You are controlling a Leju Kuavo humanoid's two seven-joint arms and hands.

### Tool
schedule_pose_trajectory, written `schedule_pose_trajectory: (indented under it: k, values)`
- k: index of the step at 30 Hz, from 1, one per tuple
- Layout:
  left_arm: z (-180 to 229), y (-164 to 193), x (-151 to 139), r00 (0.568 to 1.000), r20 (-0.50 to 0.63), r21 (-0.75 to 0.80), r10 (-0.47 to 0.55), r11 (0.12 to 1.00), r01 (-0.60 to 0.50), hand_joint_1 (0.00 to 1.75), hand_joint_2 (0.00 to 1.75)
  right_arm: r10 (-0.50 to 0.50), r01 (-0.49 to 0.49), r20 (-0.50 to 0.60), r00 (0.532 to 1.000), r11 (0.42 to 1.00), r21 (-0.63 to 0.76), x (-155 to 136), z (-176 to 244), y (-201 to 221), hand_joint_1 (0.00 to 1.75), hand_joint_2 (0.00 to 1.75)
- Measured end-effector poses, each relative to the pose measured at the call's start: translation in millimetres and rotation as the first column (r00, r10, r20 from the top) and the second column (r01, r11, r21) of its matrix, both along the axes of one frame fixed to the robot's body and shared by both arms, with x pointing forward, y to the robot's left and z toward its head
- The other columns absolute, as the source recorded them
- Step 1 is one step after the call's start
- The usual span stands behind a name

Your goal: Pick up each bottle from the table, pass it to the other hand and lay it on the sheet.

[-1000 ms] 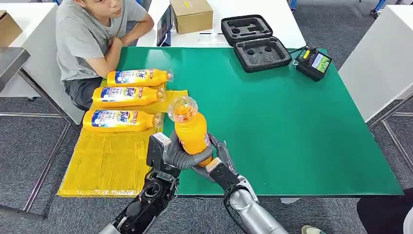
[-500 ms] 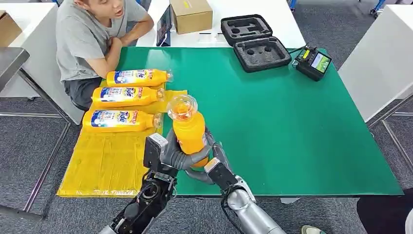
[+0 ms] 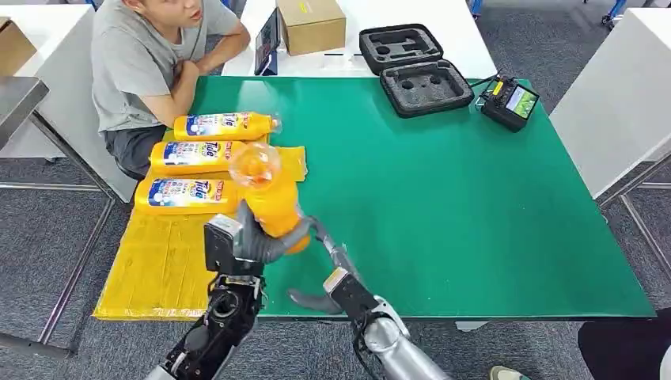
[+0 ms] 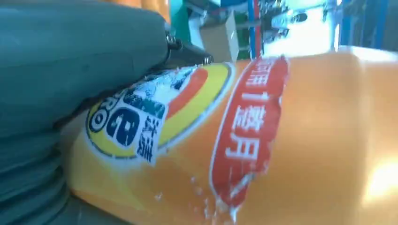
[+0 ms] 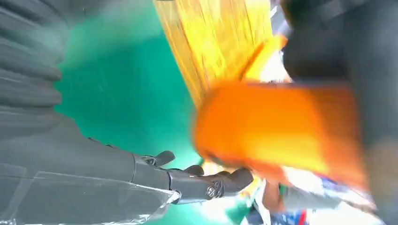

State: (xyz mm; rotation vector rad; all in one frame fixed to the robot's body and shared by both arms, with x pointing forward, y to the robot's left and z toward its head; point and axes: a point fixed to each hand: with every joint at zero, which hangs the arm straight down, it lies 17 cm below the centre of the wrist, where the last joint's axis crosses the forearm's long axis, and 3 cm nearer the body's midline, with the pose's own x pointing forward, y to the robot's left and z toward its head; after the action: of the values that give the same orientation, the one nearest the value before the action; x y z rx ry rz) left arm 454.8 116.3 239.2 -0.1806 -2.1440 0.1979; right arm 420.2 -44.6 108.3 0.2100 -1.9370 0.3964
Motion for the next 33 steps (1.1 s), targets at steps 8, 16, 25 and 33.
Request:
schedule_pose_trajectory:
  k: [8,16,25,33]
  values:
    - [7.3,10.1,2.2,0.999,0.022,0.01,0.027,1.0,-0.028,1.75,1.75,0.002,-0.002,-0.016,1.0,1.0,0.001,-5.1,-6.6,0.5,0.0,1.75]
    - [22.6,19.6,4.5,0.979,0.15,0.297,0.142,0.937,-0.181,1.75,1.75,0.0,0.0,-0.025,1.0,1.0,0.004,-7.1,-9.8,-0.4,0.0,1.75]
    - [11.7,36.4,15.1,0.951,0.232,0.552,0.203,0.778,-0.3,1.75,1.75,-0.004,0.004,-0.037,0.999,1.0,0.006,-9.3,-14.6,-2.9,0.0,1.75]
    - [-35.1,95.2,30.7,0.915,0.335,0.844,0.226,0.36,-0.398,1.75,1.75,0.016,-0.016,-0.06,0.998,1.0,0.003,-15.3,-24.1,-5.1,0.0,1.75]
